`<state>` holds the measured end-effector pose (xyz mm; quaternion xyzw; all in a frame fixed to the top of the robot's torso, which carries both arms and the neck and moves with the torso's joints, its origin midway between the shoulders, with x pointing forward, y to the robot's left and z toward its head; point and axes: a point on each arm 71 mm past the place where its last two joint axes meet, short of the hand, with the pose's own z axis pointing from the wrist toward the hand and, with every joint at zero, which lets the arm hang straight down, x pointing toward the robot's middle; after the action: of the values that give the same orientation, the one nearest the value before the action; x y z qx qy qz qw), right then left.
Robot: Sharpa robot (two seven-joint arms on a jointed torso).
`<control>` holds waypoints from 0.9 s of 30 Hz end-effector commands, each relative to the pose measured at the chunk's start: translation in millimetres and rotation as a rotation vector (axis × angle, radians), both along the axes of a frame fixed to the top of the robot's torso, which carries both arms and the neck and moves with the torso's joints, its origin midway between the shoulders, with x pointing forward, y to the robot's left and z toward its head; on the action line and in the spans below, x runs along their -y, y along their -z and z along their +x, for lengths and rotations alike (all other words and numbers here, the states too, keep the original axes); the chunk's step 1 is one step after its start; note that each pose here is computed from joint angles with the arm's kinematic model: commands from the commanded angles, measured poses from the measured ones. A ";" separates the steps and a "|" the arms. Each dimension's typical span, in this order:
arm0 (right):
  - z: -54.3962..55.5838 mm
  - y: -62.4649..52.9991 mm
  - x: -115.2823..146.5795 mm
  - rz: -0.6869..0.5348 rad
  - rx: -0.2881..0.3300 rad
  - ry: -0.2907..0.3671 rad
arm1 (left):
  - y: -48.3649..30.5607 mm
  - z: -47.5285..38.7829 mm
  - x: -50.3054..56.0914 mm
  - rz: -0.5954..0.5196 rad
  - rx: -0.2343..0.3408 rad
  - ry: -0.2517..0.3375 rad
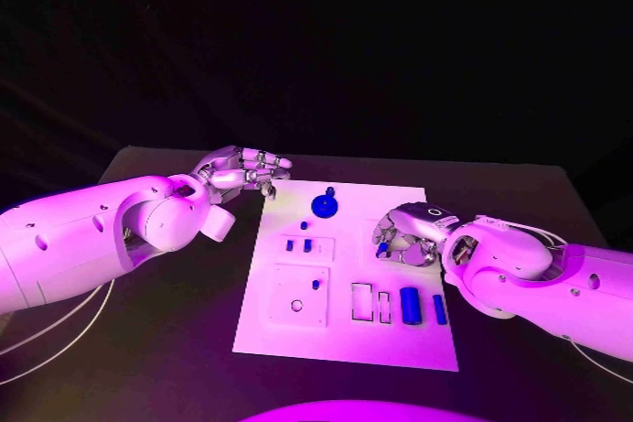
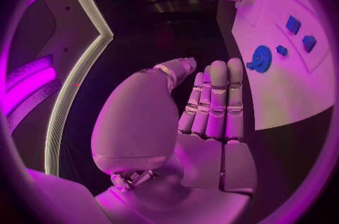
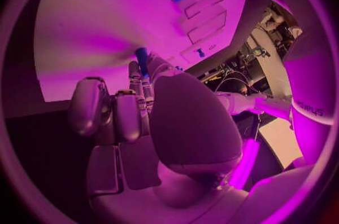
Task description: Assemble the parts on the task board
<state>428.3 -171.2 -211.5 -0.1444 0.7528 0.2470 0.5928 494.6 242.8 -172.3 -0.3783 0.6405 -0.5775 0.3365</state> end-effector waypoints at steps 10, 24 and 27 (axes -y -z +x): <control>-1.7 1.8 -2.7 -0.018 0.005 -0.026 | -0.8 -0.8 -0.7 -0.001 0.000 0.010; -2.6 0.4 -2.8 -0.008 0.033 -0.029 | -0.7 -1.0 -1.7 0.000 0.000 0.008; -2.4 -0.3 -2.5 -0.004 0.044 -0.028 | -0.7 -1.0 -1.9 0.000 0.000 0.008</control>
<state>426.8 -169.8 -212.3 -0.1516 0.7474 0.2472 0.5977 494.2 246.6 -172.6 -0.3805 0.6416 -0.5739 0.3381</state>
